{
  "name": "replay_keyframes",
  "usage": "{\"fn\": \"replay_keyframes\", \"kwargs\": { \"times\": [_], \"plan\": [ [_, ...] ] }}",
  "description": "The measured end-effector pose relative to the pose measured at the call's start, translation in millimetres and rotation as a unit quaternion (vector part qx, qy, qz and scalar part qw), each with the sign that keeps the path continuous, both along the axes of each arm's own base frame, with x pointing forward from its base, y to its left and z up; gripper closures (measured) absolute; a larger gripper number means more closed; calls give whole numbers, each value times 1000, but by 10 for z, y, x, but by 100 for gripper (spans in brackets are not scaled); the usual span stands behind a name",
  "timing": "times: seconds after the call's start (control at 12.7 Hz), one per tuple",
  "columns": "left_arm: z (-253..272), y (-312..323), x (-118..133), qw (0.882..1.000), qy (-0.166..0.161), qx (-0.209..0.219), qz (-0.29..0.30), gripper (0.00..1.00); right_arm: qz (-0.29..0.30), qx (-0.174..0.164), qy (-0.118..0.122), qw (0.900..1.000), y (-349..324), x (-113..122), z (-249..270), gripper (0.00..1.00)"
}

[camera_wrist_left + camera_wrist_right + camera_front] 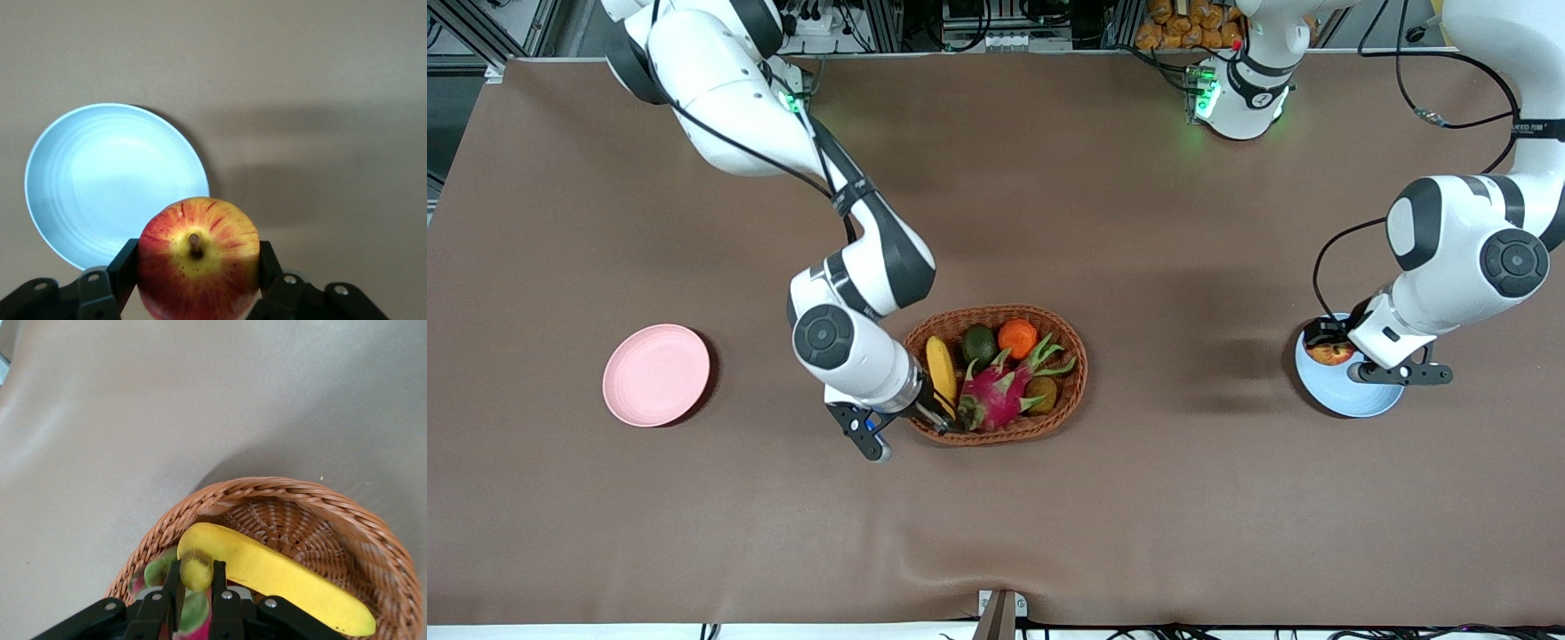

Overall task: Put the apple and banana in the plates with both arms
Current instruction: 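Lower the apple onto the blue plate while the right gripper carries the banana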

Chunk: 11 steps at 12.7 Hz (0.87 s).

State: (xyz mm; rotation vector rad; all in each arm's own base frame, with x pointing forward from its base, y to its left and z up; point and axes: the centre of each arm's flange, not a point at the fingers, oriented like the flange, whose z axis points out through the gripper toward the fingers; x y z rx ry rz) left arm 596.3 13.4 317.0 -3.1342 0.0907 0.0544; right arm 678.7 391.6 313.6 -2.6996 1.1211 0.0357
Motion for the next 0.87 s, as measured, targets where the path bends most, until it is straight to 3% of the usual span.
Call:
{"fn": "replay_keyframes", "kwargs": {
  "times": [0.31, 0.55, 0.87],
  "plan": [
    [-387, 313, 29, 1000, -13, -5, -15, 26, 9, 1, -19, 1000, 14, -38, 463, 79],
    [-622, 674, 12, 999, -16, 15, -32, 26, 46, -6, -31, 998, -95, -59, 851, 79],
    [-928, 981, -38, 999, -11, 10, -43, 25, 94, -33, -16, 995, -1045, 223, 1110, 79]
  ]
}}
